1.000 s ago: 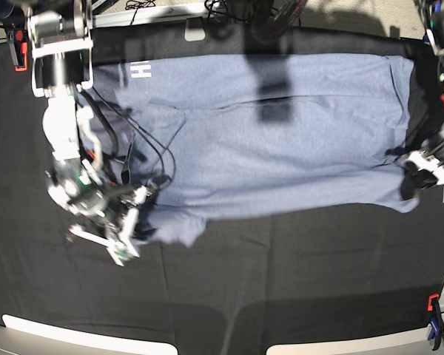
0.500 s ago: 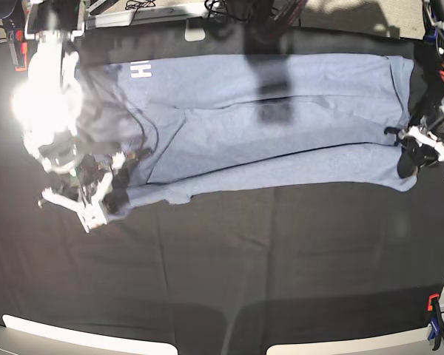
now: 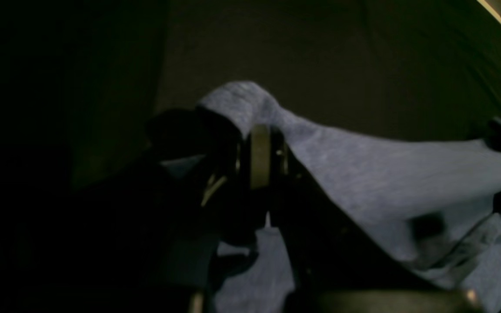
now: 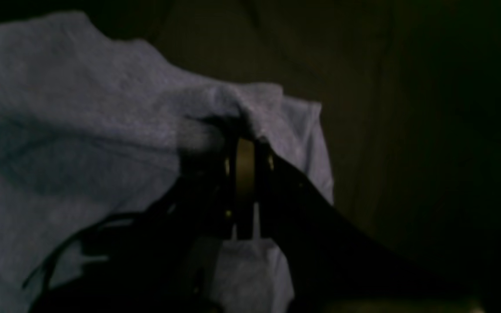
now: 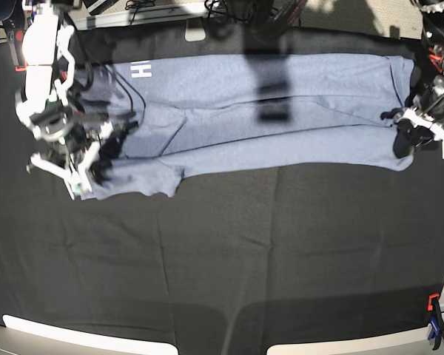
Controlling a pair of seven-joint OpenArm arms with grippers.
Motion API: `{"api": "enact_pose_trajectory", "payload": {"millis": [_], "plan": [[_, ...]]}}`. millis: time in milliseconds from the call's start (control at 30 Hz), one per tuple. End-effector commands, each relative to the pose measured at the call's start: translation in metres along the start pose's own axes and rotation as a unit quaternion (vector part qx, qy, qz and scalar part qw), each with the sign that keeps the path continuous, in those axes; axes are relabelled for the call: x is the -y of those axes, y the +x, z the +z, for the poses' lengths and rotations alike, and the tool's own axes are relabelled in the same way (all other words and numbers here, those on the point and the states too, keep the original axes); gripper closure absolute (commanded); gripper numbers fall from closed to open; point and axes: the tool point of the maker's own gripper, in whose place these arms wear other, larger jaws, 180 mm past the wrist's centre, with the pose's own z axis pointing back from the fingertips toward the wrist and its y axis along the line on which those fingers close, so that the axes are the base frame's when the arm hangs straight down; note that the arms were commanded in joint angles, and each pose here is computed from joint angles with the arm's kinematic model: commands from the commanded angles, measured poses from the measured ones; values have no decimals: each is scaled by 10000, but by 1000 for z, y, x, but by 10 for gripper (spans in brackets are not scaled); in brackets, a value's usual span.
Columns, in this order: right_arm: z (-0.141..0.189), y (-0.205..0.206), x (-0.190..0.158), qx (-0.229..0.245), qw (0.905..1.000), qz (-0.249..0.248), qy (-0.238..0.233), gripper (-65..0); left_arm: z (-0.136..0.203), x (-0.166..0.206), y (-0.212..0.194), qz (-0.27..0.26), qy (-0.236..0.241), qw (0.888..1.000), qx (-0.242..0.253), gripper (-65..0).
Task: Layout the t-shirt on the table in an organized manner, then fold the t-shirt properly
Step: 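Fold the shirt lengthwise with both grippers toward the collar edge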
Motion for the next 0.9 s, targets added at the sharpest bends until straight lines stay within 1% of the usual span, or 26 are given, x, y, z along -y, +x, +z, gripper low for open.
{"api": "enact_pose_trajectory", "payload": {"millis": [0, 167, 267, 400, 533, 633, 767, 867], "plan": [[4, 9, 9, 174, 9998, 26, -118, 0, 4, 1, 14, -92, -52, 9997, 211, 0], [8, -13, -3, -118, 9999, 5, 5, 0, 14, -3, -5, -19, 31, 10000, -11, 0], [10, -25, -11, -274, 9995, -92, 149, 0, 20, -5, -14, 18, 70, 9999, -111, 0], [14, -39, -22, -449, 9983, -197, 310, 0, 21, -6, -17, 13, 89, 9998, -158, 0], [16, -50, -24, -692, 9968, -197, 334, 0, 21, -10, -23, -132, 187, 9992, -322, 0], [16, -52, -24, -759, 9964, -196, 335, 0, 22, -12, -28, -239, 262, 9984, -449, 0], [17, -56, -24, -864, 9955, -193, 338, 0, 22, -13, -28, -244, 266, 9983, -455, 0], [19, -64, -25, -1096, 9932, -184, 343, 0, 22, -13, -28, -245, 265, 9983, -453, 0]]}}
